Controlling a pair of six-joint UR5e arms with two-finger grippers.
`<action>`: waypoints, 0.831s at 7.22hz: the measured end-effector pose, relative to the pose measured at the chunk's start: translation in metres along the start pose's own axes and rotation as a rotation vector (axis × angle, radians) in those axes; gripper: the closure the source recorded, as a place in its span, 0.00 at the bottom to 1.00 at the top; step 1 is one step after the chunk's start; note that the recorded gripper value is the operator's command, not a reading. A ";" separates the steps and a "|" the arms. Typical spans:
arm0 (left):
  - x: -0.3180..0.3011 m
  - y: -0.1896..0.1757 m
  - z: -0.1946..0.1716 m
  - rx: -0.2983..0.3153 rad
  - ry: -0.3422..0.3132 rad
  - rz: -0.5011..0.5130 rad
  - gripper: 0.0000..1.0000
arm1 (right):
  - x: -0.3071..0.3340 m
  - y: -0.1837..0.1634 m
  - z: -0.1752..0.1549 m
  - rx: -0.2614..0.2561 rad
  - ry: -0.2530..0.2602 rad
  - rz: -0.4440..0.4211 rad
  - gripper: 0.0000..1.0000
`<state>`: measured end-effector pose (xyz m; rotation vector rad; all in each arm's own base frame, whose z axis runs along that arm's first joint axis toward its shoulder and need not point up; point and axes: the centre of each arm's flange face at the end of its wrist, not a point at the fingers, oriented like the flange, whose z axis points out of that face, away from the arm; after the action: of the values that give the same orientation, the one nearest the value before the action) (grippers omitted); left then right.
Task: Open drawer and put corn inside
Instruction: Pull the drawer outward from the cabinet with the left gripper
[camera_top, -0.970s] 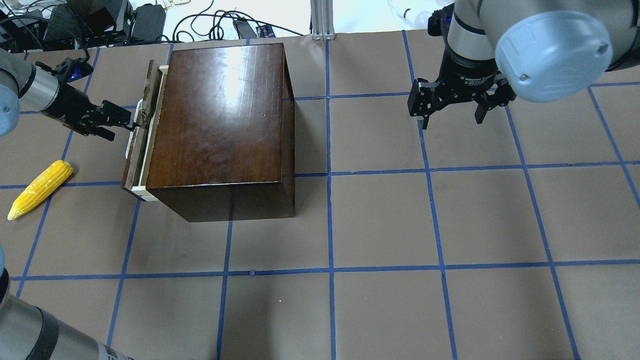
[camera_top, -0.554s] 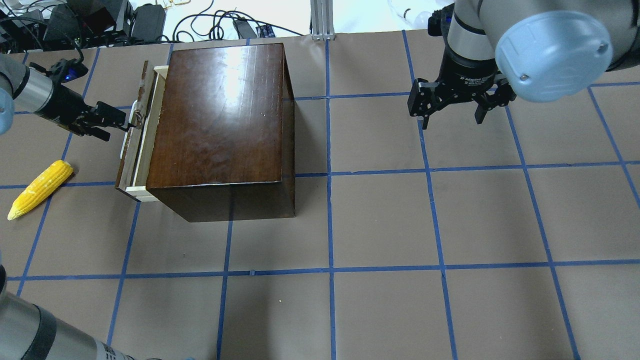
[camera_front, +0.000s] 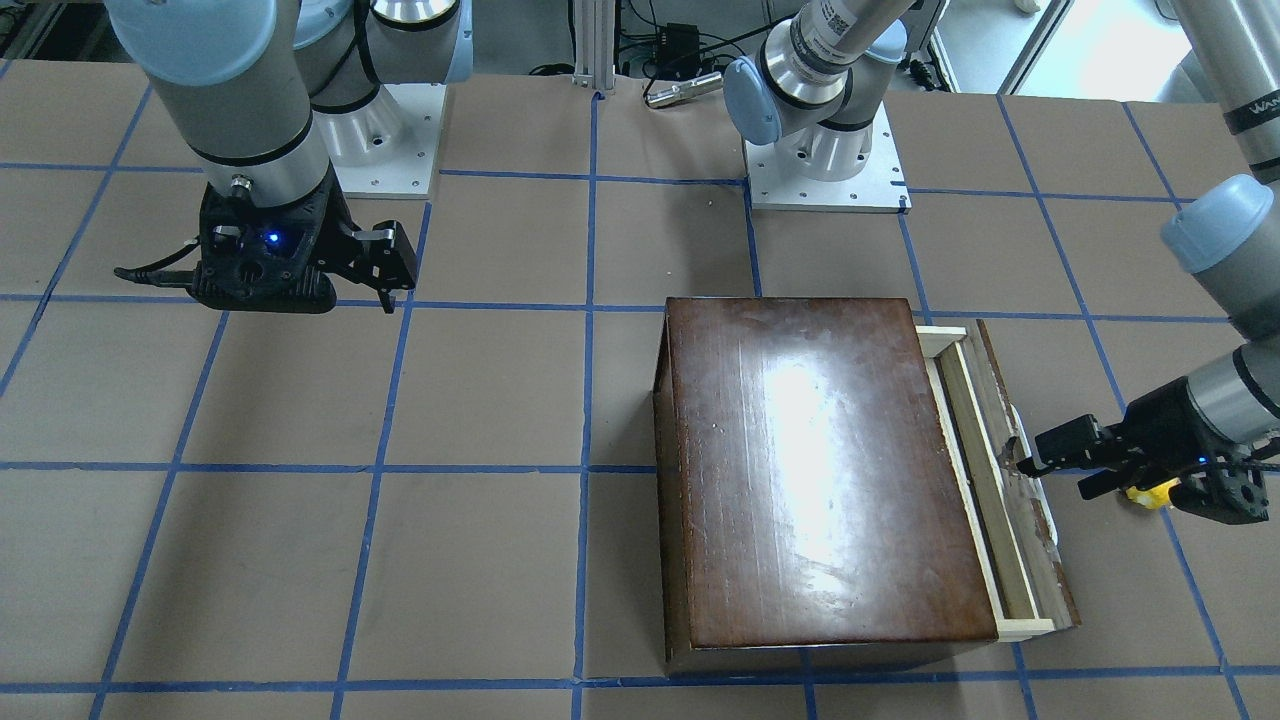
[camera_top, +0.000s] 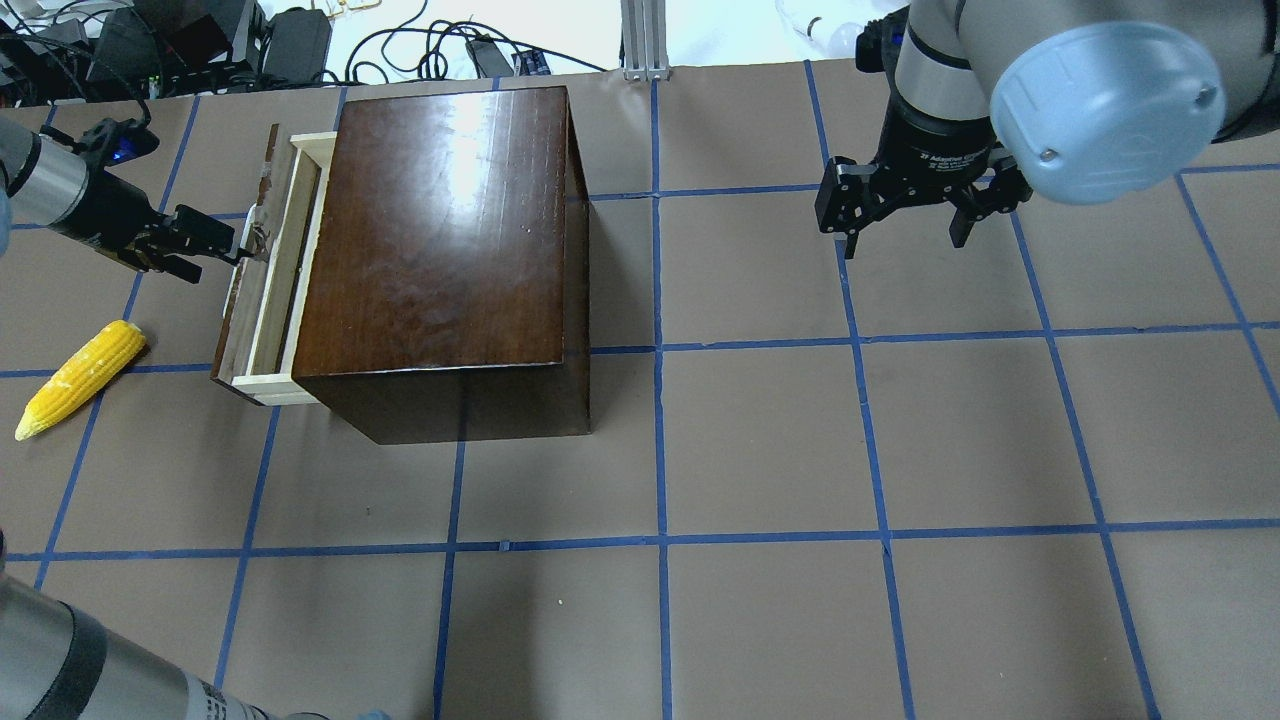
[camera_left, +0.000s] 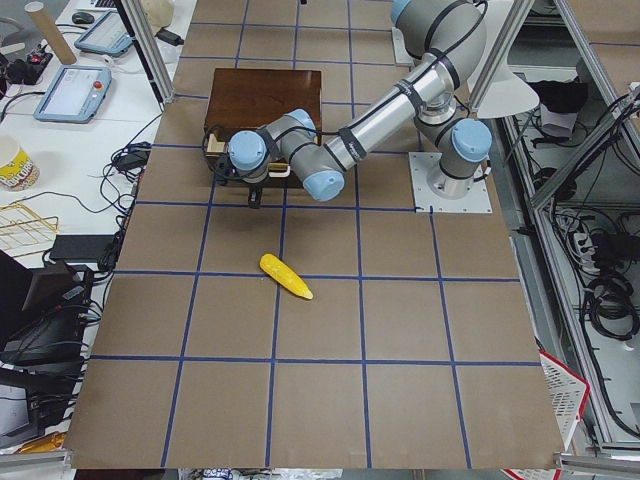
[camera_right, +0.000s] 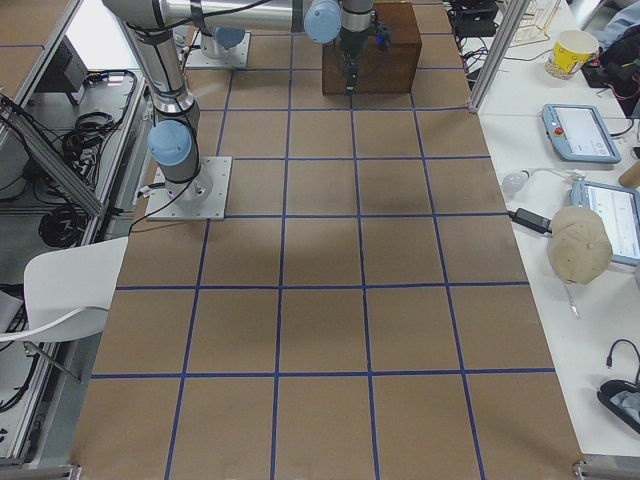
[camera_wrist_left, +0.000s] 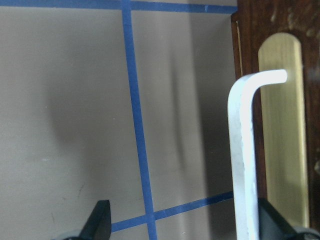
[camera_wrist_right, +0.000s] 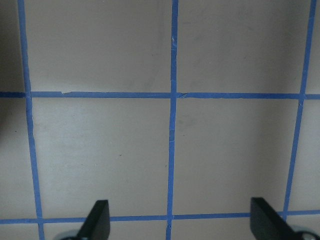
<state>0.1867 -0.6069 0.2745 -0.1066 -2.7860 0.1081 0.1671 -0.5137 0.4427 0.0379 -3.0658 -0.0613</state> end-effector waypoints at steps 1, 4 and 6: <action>-0.004 0.001 0.000 0.000 -0.001 0.007 0.00 | 0.000 0.000 0.000 0.000 0.000 0.000 0.00; -0.013 -0.003 -0.008 -0.010 -0.038 0.019 0.00 | 0.000 0.000 0.000 0.001 0.000 0.000 0.00; -0.018 -0.003 -0.008 -0.016 -0.048 0.023 0.00 | 0.000 0.000 0.000 0.000 0.000 0.000 0.00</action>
<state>0.2057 -0.6110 0.2763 -0.1423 -2.8348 0.0955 0.1671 -0.5138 0.4427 0.0380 -3.0658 -0.0611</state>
